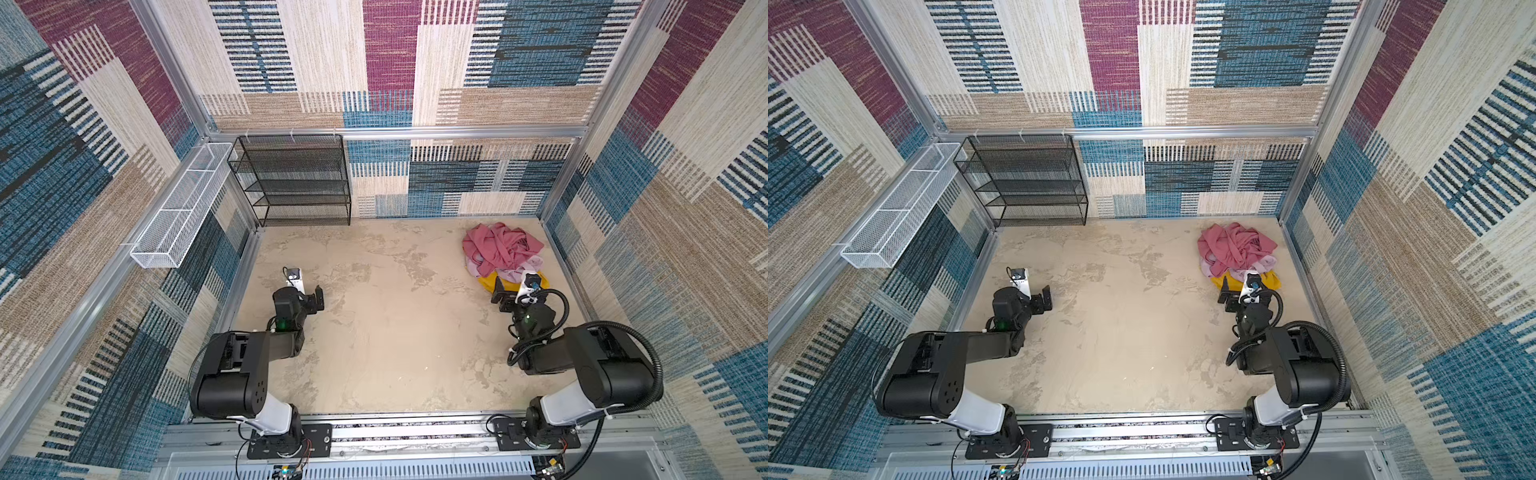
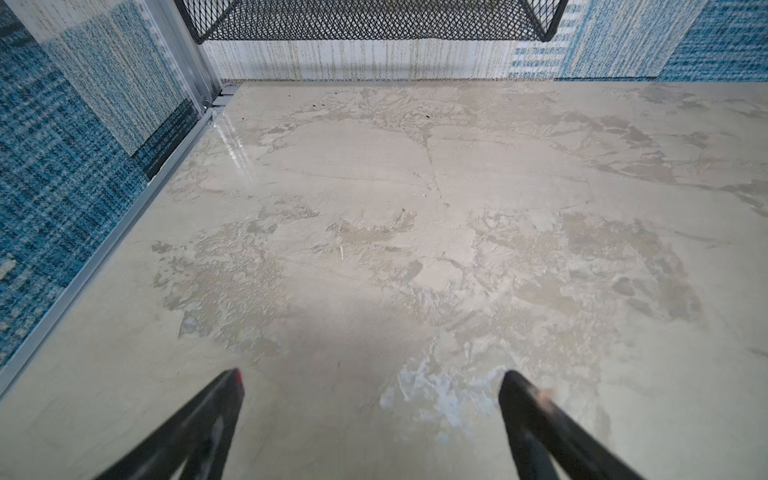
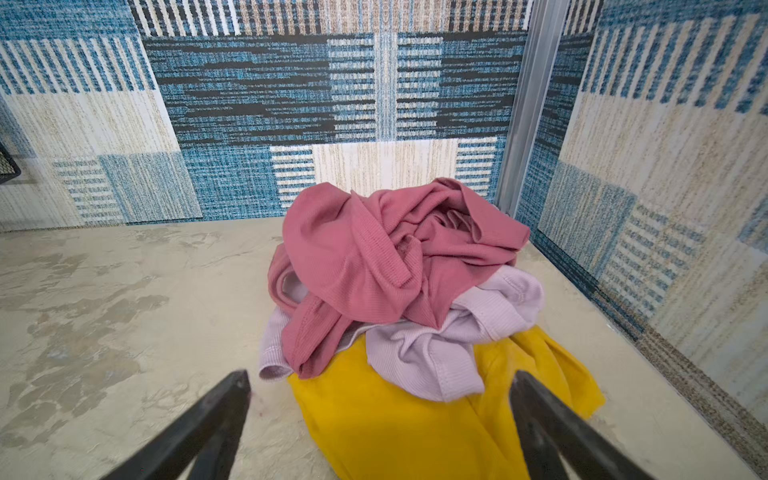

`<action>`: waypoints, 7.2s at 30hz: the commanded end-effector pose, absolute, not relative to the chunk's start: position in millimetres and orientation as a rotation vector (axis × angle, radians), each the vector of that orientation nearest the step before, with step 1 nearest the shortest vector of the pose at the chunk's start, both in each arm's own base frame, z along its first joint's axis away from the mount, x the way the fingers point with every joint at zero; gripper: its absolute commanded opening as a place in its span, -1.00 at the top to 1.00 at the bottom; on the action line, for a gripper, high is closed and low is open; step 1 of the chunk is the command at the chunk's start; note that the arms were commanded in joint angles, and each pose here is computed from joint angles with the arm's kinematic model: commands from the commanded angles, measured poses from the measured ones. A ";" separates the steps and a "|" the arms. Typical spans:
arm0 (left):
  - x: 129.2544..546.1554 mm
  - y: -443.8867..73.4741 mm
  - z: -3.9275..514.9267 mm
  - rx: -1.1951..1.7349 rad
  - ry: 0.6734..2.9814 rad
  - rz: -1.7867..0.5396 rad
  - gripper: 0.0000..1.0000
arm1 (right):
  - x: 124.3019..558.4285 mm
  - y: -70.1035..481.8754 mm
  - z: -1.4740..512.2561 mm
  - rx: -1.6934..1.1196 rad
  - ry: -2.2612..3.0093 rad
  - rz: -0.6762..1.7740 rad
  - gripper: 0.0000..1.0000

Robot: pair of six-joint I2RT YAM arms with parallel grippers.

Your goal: Pick out a specific cloth from the pile

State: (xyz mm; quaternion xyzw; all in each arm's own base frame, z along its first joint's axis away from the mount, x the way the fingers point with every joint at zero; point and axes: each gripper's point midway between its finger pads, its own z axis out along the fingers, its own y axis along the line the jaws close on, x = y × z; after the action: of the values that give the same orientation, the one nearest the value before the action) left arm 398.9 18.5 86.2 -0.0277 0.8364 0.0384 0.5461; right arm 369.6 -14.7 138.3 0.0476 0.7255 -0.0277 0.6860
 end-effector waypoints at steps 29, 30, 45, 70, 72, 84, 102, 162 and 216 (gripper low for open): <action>402.6 17.8 93.2 -0.062 1.954 0.084 -0.97 | 371.0 -13.5 145.4 0.105 1.598 -0.051 -1.00; 402.8 17.8 94.0 -0.062 1.952 0.084 -0.85 | 371.0 -13.5 145.7 0.105 1.596 -0.050 -1.00; 393.4 1.2 144.7 -0.070 2.007 0.027 -0.01 | 393.4 9.2 187.5 0.134 1.727 0.027 -0.50; 395.5 -105.0 153.8 0.012 2.176 -0.269 0.07 | 412.2 92.4 129.1 0.010 2.103 0.251 -0.07; 394.3 -105.3 151.5 0.010 2.182 -0.271 0.07 | 417.4 93.1 121.1 0.029 2.135 0.248 -0.04; 393.1 -99.0 154.3 -0.022 2.156 -0.247 0.05 | 442.5 89.2 84.5 0.137 2.325 0.174 0.24; 389.6 -92.5 145.0 -0.032 2.159 -0.209 0.03 | 447.7 70.2 69.7 0.251 2.394 0.041 0.15; 387.6 -90.2 150.2 -0.017 2.153 -0.187 0.03 | 459.0 46.6 179.9 0.290 2.107 0.277 1.00; 387.7 -96.2 193.1 -0.058 2.135 -0.262 0.02 | 409.7 24.4 427.7 0.187 1.677 0.343 1.00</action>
State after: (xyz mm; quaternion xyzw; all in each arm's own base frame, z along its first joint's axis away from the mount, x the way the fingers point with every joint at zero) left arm 388.5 -92.8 187.0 -0.0147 0.8718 -0.0908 0.4811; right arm 412.6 17.4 409.7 0.1050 0.7514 0.1375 0.6368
